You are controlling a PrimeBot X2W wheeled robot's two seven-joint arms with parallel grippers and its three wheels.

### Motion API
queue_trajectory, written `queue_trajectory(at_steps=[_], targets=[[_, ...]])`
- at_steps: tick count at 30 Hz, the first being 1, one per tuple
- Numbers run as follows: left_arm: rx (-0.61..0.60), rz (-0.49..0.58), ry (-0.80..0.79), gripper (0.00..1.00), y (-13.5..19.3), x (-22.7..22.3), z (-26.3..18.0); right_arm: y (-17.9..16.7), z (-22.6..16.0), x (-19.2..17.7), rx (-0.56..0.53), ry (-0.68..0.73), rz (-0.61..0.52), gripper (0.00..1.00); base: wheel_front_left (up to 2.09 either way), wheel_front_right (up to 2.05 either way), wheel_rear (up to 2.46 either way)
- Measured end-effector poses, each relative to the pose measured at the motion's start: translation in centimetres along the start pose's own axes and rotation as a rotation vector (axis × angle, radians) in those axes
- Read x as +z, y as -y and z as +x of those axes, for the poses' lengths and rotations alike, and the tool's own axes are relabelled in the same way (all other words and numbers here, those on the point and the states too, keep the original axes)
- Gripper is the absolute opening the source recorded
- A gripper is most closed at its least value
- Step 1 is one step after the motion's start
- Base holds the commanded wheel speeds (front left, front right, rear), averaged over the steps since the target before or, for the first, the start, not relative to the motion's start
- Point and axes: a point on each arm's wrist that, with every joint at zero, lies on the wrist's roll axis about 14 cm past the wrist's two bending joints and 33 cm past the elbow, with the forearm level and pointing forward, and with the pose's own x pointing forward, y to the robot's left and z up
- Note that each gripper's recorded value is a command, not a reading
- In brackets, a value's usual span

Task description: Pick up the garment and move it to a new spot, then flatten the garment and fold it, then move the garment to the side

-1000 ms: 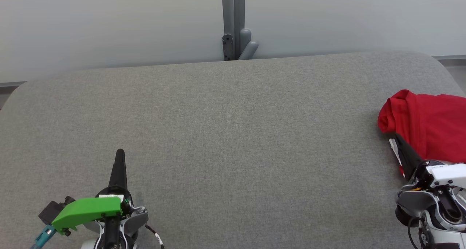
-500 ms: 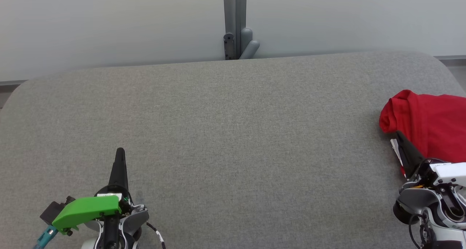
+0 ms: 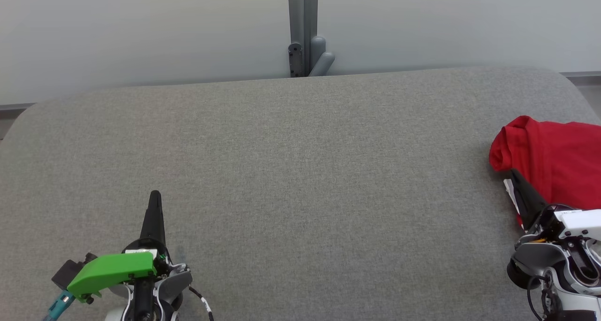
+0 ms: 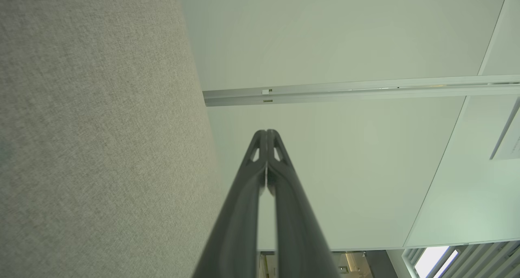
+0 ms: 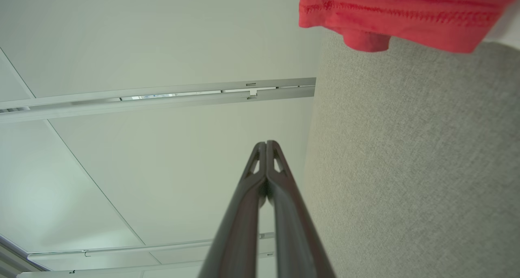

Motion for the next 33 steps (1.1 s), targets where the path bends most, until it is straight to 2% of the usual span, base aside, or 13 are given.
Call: queue_trajectory(at_steps=[33], targets=[[0.0, 0.0, 0.0, 0.0, 0.01, -0.01, 0.0, -0.01, 0.01, -0.02, 0.0, -0.001, 0.0, 0.0, 0.0, 0.0, 0.0]])
